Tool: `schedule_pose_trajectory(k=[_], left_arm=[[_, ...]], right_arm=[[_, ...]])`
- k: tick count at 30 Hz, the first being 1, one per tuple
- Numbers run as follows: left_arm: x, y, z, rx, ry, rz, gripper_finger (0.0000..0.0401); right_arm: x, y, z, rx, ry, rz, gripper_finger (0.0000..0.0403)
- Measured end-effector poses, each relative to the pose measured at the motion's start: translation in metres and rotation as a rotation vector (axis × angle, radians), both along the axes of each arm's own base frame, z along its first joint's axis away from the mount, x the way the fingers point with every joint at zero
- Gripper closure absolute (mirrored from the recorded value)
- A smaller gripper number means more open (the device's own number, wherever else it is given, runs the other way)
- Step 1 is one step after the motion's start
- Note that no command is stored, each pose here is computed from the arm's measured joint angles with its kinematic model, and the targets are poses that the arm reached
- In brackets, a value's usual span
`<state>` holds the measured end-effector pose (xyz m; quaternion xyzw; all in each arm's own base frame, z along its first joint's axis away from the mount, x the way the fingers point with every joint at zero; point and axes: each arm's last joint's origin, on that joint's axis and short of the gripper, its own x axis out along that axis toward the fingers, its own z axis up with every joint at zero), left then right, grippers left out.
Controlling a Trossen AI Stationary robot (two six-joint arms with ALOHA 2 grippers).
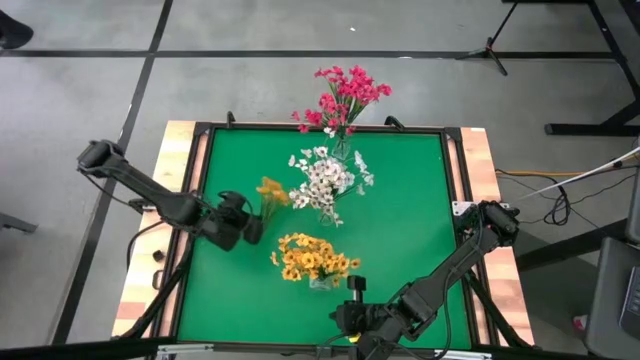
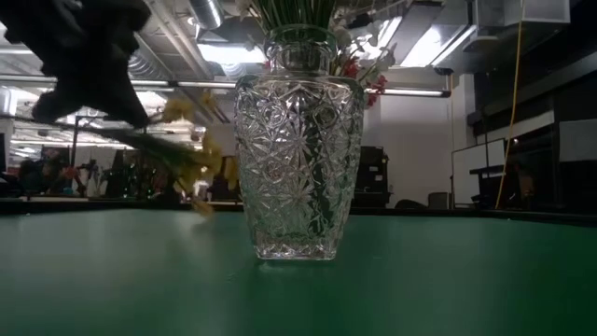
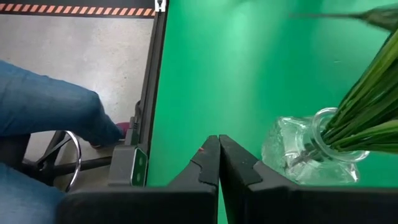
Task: Sort flowers into vase by color
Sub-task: Put the yellow flowers into the bottom transparent vase
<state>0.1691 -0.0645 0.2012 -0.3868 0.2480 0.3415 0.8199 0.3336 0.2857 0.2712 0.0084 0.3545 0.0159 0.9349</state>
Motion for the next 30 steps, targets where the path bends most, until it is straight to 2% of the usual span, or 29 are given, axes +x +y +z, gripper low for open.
schedule_pose_trajectory(k=[7, 16, 22, 30], left_arm=[[-0.027, 0.011, 0.022, -0.015, -0.068, -0.007, 0.0401], [-0.05, 0.026, 0.05, 0.044, -0.298, 0.042, 0.0401], [-0.059, 0.033, 0.076, 0.12, -0.486, 0.021, 0.0401], [-0.071, 0.039, 0.117, 0.244, -0.749, -0.008, 0.0401]], right_arm=[[0.0, 0.001, 0.0, 0.017, 0.007, 0.016, 0.04], [0.001, -0.002, 0.001, -0.042, -0.046, -0.052, 0.04], [0.002, -0.002, 0.002, -0.055, -0.057, -0.044, 0.04], [0.002, -0.004, 0.003, -0.103, -0.099, -0.101, 0.04]])
